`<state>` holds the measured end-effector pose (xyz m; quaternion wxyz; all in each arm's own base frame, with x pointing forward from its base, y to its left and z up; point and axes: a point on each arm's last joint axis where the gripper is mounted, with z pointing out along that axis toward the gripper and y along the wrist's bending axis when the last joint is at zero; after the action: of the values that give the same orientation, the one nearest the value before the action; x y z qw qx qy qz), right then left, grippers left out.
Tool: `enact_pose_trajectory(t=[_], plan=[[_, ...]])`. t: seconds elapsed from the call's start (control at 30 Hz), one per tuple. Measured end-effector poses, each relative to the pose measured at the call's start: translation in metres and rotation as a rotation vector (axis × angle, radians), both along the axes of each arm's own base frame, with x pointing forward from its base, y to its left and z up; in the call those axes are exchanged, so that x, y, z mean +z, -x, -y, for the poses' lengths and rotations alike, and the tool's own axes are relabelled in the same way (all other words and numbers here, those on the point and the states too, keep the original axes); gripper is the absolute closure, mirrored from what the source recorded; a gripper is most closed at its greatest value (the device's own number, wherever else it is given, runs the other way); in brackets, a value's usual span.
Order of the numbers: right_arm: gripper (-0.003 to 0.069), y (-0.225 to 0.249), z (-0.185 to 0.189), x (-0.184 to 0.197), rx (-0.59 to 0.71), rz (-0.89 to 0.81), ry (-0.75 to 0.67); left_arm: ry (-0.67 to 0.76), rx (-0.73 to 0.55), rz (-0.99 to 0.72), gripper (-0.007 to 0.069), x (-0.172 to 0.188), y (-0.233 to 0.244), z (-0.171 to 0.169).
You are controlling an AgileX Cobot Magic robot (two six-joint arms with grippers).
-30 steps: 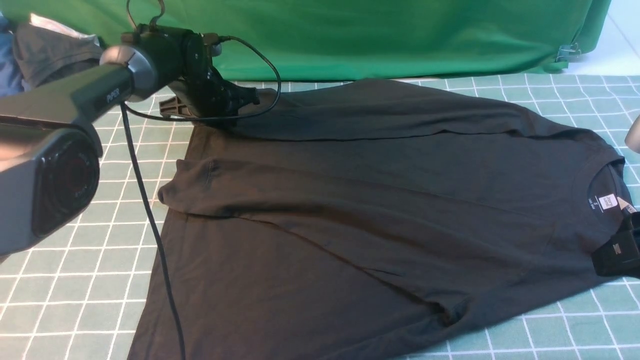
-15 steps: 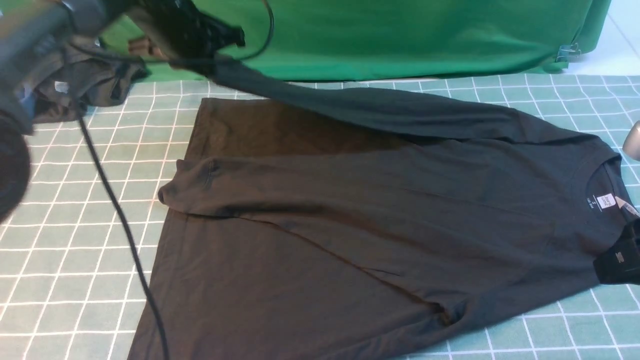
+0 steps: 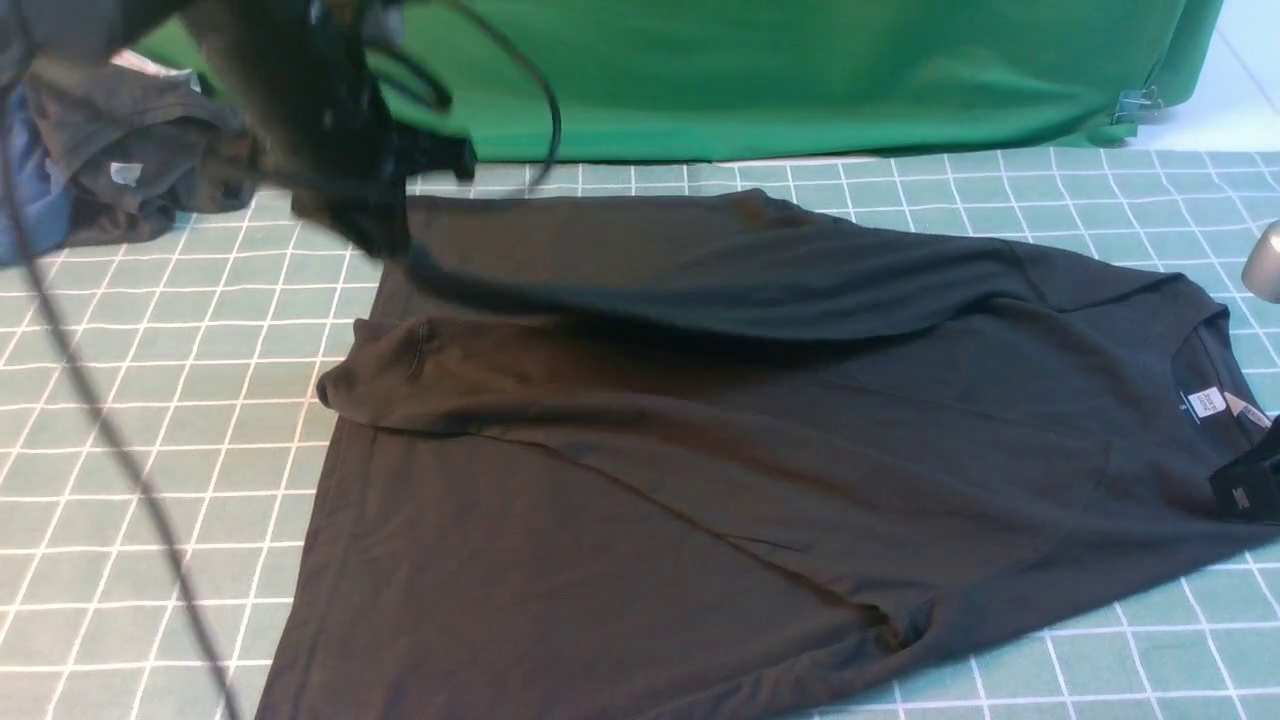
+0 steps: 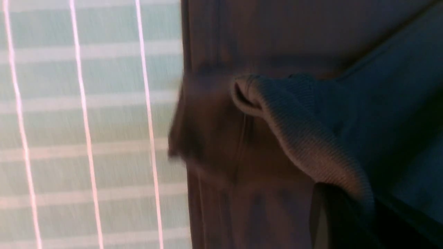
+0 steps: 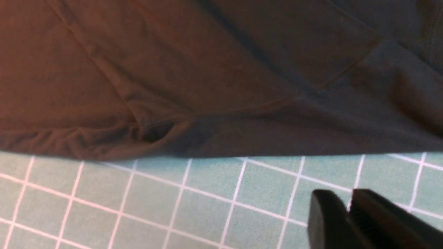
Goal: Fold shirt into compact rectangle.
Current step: 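Fold the left side of the dark shirt inward over its body with the left gripper, then grasp the near edge of the shirt at its hem and shoulder corners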
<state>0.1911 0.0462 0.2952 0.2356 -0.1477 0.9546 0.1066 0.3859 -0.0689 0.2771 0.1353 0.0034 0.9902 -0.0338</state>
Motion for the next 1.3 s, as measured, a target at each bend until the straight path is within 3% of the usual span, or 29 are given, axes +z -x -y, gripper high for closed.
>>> enact_pose_trajectory(t=[0.27,0.43,0.57,0.67,0.7,0.73,0.83,1.0,1.3], plan=[[0.0631,0.000,0.000,0.000,0.012,0.009,0.007,0.048,0.080,-0.112,0.0605,-0.056,0.076,-0.007],[0.0632,-0.001,0.000,0.000,0.013,0.014,0.007,0.082,0.112,-0.133,0.0596,-0.077,0.089,-0.006],[0.0628,-0.001,0.000,0.000,0.013,0.014,0.007,0.079,0.097,-0.128,0.0508,-0.081,0.090,-0.007],[0.0624,-0.001,0.000,0.000,0.013,0.014,0.006,0.071,0.082,-0.131,0.0377,-0.081,0.091,-0.007],[0.0624,-0.001,0.000,0.000,0.013,0.014,0.006,0.071,0.082,-0.131,0.0368,-0.081,0.091,-0.007],[0.0622,-0.001,0.000,0.000,0.013,0.014,0.006,0.063,0.076,-0.163,0.0283,-0.081,0.095,-0.008],[0.0620,-0.001,0.000,0.000,0.013,0.014,0.006,0.032,0.064,-0.284,0.0182,-0.081,0.110,-0.011],[0.0613,-0.001,0.000,0.000,0.014,0.018,0.006,-0.006,0.106,-0.428,0.0125,-0.099,0.151,-0.019],[0.0603,-0.004,0.000,0.001,0.006,0.043,0.001,0.044,0.134,-0.388,0.0120,-0.127,0.187,-0.022]])
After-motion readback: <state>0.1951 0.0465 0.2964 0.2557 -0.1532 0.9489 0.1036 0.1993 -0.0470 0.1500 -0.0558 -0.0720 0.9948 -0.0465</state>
